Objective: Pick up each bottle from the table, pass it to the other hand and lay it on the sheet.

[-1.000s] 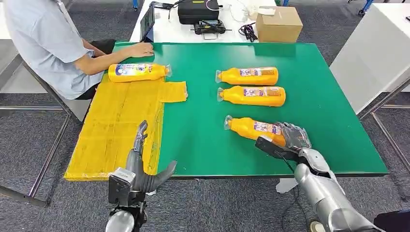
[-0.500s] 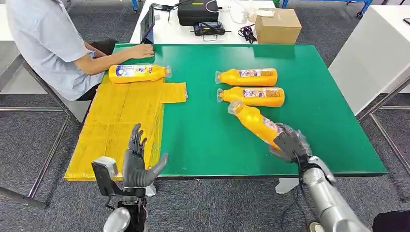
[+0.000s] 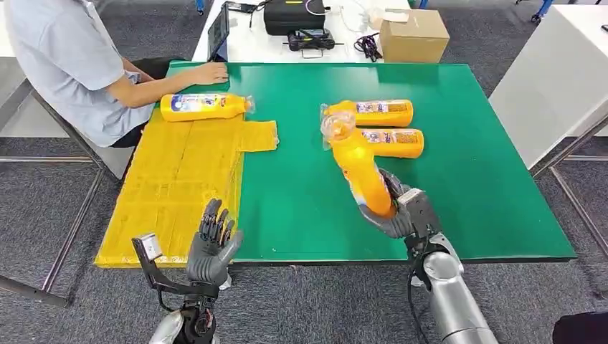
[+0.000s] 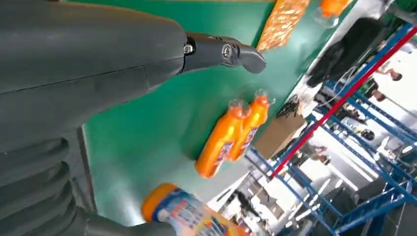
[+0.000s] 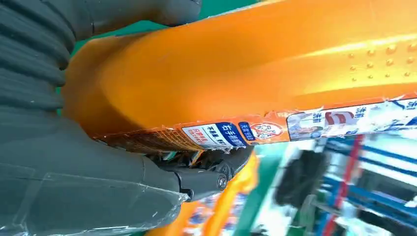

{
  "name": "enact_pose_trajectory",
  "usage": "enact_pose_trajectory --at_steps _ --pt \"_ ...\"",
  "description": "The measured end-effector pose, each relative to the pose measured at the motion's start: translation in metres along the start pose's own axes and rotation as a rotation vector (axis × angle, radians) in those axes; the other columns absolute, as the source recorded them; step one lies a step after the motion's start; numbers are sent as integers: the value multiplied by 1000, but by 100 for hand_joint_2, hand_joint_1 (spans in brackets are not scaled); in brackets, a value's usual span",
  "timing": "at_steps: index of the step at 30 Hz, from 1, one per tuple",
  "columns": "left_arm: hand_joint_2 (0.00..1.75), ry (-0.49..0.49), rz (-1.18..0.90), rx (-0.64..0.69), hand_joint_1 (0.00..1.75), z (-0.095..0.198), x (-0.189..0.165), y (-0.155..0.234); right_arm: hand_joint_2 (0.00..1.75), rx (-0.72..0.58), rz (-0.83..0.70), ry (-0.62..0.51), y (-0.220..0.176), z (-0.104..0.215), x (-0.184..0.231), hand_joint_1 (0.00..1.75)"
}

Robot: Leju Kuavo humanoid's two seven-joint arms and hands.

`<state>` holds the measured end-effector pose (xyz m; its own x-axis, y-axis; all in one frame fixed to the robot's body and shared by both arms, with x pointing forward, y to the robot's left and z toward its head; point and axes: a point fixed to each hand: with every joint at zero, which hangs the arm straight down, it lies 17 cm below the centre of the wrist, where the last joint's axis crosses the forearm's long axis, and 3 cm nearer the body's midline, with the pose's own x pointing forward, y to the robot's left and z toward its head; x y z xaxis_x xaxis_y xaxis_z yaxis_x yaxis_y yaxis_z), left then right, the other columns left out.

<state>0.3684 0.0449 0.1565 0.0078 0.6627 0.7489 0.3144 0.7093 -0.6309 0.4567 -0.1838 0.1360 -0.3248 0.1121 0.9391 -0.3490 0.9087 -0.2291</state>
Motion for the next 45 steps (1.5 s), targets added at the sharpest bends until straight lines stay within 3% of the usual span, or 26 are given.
enact_pose_trajectory --at_steps 7,12,17,27,45 --pt "175 28 30 -9 0 -1 -8 1 175 46 -88 -100 39 -17 40 175" --pt "175 -29 -65 -32 0 -8 0 -5 175 104 -135 -122 72 -24 53 175" --pt "175 -105 -249 -96 0 -16 8 -26 175 156 -69 -87 108 -34 42 175" --pt "175 -187 -397 -139 0 -23 17 -45 175 272 16 -56 155 -33 27 175" --pt "175 -189 -380 -192 0 -21 16 -58 175 340 31 -46 184 -23 19 175"
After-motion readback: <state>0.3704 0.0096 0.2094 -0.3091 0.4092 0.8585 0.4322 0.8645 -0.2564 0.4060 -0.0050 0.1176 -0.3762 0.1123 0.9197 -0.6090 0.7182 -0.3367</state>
